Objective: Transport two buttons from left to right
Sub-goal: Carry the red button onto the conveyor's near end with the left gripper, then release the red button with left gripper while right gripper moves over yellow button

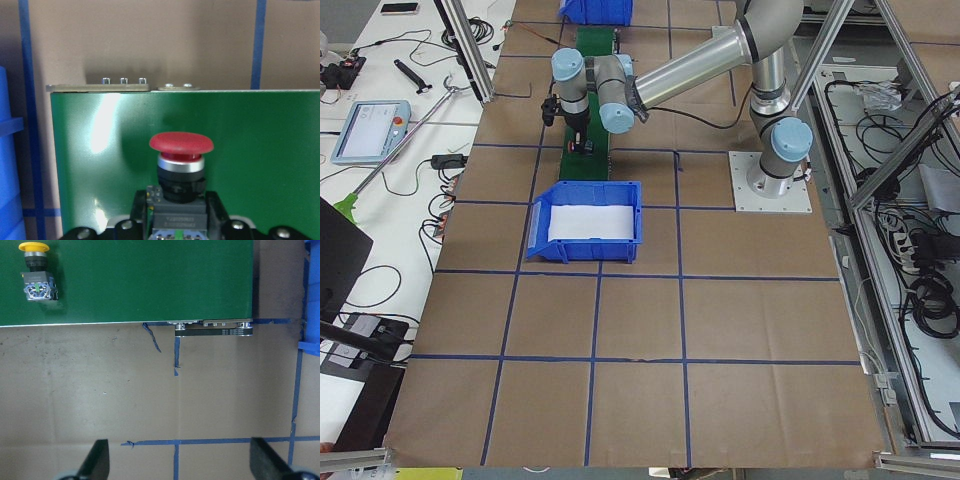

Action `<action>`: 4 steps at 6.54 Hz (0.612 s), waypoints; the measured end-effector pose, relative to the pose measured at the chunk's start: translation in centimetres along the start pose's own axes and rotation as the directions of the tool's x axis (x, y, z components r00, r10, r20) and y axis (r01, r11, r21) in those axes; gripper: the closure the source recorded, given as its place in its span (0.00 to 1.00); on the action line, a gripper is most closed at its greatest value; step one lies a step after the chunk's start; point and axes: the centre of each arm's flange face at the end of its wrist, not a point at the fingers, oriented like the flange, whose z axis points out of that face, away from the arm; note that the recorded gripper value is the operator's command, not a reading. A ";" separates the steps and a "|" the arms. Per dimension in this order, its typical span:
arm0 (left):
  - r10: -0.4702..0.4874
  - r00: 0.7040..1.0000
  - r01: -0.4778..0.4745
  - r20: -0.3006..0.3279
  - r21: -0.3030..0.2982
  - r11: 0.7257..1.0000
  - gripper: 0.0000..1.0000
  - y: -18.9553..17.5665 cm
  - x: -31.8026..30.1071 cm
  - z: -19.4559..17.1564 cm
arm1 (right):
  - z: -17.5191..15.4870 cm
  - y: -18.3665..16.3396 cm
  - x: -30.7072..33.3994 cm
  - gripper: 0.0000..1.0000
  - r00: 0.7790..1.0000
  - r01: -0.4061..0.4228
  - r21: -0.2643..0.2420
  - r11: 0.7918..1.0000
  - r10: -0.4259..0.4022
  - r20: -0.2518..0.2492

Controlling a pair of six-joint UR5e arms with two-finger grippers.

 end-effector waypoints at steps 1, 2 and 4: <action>-0.001 1.000 0.001 -0.001 -0.008 1.000 0.70 0.2 0.0 0.4 | 0.8 -1.2 -0.1 0.00 1.000 0.007 0.026 1.000 -0.007 0.002; -0.005 1.000 0.005 -0.002 -0.014 1.000 0.06 0.4 -0.1 0.7 | 1.4 -2.3 -0.2 0.00 1.000 0.007 0.053 0.999 -0.007 0.002; -0.025 1.000 0.025 -0.003 -0.016 1.000 0.00 0.5 -0.3 0.8 | 1.7 -2.8 -0.3 0.00 1.000 0.007 0.069 0.998 -0.007 0.002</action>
